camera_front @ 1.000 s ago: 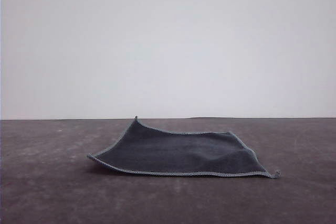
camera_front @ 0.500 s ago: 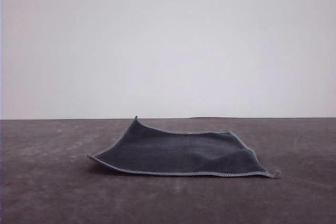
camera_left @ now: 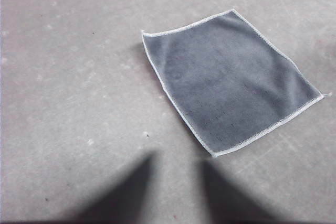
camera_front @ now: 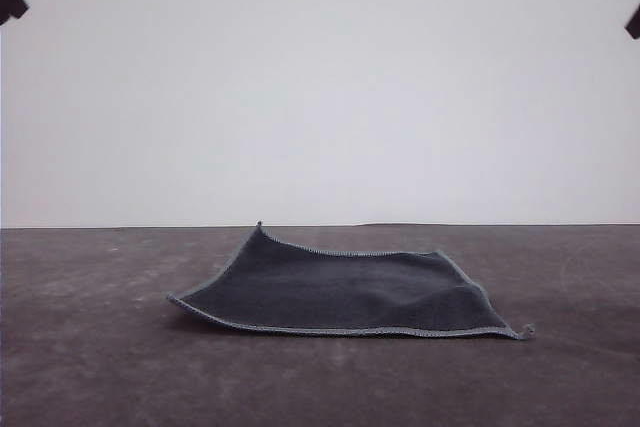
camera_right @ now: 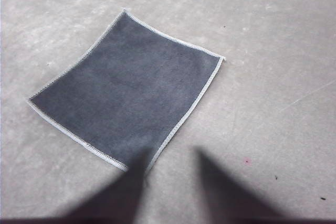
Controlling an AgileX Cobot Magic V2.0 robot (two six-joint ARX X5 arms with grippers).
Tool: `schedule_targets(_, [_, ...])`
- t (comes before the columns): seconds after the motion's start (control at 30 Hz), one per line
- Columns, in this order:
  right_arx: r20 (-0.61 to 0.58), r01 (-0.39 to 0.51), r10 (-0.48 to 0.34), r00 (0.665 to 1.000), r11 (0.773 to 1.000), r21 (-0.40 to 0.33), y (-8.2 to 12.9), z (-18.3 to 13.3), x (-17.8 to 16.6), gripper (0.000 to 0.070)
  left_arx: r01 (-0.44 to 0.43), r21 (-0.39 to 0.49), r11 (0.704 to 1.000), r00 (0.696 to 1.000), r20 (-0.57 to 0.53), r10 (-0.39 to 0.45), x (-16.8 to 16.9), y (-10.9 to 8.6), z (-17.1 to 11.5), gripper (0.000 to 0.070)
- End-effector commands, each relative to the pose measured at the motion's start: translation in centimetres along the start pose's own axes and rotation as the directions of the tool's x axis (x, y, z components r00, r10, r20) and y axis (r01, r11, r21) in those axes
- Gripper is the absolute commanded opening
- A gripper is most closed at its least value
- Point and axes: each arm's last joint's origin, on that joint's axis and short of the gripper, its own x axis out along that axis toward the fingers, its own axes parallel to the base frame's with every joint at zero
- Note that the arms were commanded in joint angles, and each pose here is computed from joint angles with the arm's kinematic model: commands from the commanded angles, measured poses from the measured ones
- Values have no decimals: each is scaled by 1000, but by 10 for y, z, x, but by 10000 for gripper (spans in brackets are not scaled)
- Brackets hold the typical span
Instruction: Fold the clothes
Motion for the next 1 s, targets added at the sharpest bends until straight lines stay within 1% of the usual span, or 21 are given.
schedule_targets(0.0, [24, -5, 6, 1000, 1000, -21, 1, 6, -3, 416, 2, -25, 1000, 1000, 21, -2, -3, -1, 5, 474])
schedule_targets(0.1, [24, -5, 6, 1000, 1000, -21, 1, 6, -3, 416, 3, -64, 998, 1000, 26, -1, -4, -1, 5, 473])
schedule_targets(0.23, [23, -5, 6, 1000, 1000, -19, 1, 5, -3, 415, 3, -72, 997, 1000, 30, -1, -5, -1, 5, 472])
schedule_targets(0.3, [23, -6, 5, 1000, 1000, 25, 1, 5, -3, 412, 5, -146, 989, 1000, 25, -1, -5, -1, 4, 451])
schedule_targets(0.33, [24, -6, 5, 1000, 999, 54, 1, 6, -3, 412, 6, -187, 982, 1000, 24, -1, -5, -1, 4, 423])
schedule_targets(0.37, [22, -8, 5, 1000, 995, 99, 1, 5, -3, 412, 6, -225, 974, 1000, 20, -2, -5, -1, 4, 402])
schedule_targets(0.43, [15, -8, 6, 1000, 983, 185, 1, 5, -2, 412, 5, -282, 959, 1000, 4, -4, -2, -1, 3, 394])
schedule_targets(0.47, [7, -9, 7, 1000, 972, 236, 1, 5, 0, 412, 1, -300, 954, 1000, -12, -5, -1, 0, 3, 394])
schedule_targets(0.57, [-22, -12, 22, 1000, 930, 366, 0, 5, 6, 412, -16, -346, 938, 997, -82, -14, 7, 1, 1, 395])
schedule_targets(0.63, [-51, -24, 50, 997, 904, 427, -1, 4, 12, 412, -15, -377, 926, 990, -138, -40, 14, 1, 0, 395])
schedule_targets(0.7, [-93, -26, 77, 993, 887, 461, -2, 3, 20, 412, 13, -407, 914, 980, -177, -93, 24, 2, -1, 395])
schedule_targets(0.87, [-200, 5, 108, 974, 869, 495, -8, 0, 46, 412, 70, -472, 879, 951, -233, -201, 55, 4, 0, 395])
schedule_targets(0.97, [-232, -1, 140, 962, 859, 513, -13, -1, 66, 412, 92, -487, 869, 940, -245, -238, 77, 7, 1, 395])
